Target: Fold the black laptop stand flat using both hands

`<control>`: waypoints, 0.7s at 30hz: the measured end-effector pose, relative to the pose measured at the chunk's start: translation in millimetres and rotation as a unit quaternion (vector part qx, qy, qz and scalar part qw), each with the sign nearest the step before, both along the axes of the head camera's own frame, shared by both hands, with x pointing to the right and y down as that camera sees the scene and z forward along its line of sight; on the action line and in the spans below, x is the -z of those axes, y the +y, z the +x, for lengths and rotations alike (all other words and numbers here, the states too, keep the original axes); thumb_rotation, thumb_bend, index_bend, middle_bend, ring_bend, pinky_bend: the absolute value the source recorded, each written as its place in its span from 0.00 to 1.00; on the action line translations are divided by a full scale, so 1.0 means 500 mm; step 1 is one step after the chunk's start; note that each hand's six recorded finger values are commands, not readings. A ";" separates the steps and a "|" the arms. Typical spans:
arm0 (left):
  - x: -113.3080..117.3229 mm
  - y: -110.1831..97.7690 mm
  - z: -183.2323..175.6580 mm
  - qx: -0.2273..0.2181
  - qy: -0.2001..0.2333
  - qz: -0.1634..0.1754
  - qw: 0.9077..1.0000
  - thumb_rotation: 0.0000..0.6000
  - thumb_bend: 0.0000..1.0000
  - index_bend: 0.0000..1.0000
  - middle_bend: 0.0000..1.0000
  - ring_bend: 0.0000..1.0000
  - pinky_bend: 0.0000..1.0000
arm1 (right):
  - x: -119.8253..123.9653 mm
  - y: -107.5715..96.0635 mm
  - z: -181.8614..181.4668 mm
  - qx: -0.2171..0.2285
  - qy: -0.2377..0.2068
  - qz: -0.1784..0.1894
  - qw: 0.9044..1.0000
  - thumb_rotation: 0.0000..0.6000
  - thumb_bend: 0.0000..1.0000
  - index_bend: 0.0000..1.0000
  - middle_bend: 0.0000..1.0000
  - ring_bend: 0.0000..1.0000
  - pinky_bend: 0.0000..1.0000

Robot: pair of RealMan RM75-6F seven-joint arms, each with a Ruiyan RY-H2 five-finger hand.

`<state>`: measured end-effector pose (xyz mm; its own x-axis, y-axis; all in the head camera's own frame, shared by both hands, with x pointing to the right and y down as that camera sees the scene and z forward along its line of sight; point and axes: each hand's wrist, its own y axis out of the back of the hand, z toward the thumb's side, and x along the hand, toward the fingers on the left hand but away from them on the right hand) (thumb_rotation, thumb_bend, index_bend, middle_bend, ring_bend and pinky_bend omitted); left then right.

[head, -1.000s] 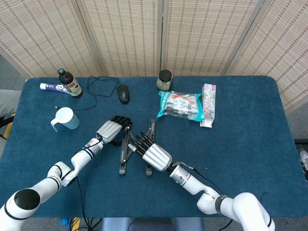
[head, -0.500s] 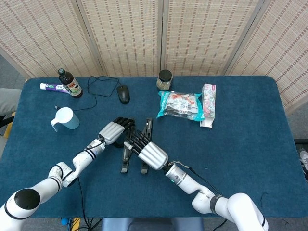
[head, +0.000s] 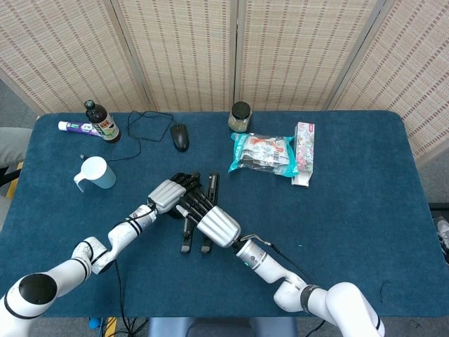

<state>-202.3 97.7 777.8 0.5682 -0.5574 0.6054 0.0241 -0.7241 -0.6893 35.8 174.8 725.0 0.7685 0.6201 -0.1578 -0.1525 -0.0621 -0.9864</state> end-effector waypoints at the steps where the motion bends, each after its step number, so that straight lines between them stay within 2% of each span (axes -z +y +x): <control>1: 0.001 0.000 0.000 0.001 0.001 0.000 1.000 1.00 0.17 0.10 0.05 0.01 0.02 | 0.000 0.000 -0.001 0.000 0.000 0.000 1.000 1.00 0.00 0.00 0.00 0.00 0.00; 8: 0.005 -0.013 -0.018 0.012 -0.008 0.008 1.000 1.00 0.17 0.10 0.05 0.01 0.02 | 0.011 0.006 0.004 0.004 -0.012 -0.006 1.000 1.00 0.00 0.00 0.00 0.00 0.00; 14: 0.021 -0.029 -0.048 0.025 -0.012 0.020 0.999 1.00 0.17 0.10 0.05 0.01 0.02 | 0.041 0.002 0.021 0.010 -0.031 -0.022 0.999 1.00 0.00 0.00 0.00 0.00 0.00; 17: 0.035 -0.035 -0.063 0.032 -0.012 0.027 0.999 1.00 0.17 0.10 0.05 0.01 0.02 | 0.060 -0.005 0.030 0.018 -0.035 -0.044 0.998 1.00 0.00 0.00 0.00 0.00 0.00; 21: 0.053 -0.042 -0.084 0.039 -0.015 0.037 0.998 1.00 0.17 0.10 0.05 0.01 0.02 | 0.086 -0.017 0.038 0.040 -0.021 -0.109 0.993 1.00 0.00 0.00 0.00 0.00 0.00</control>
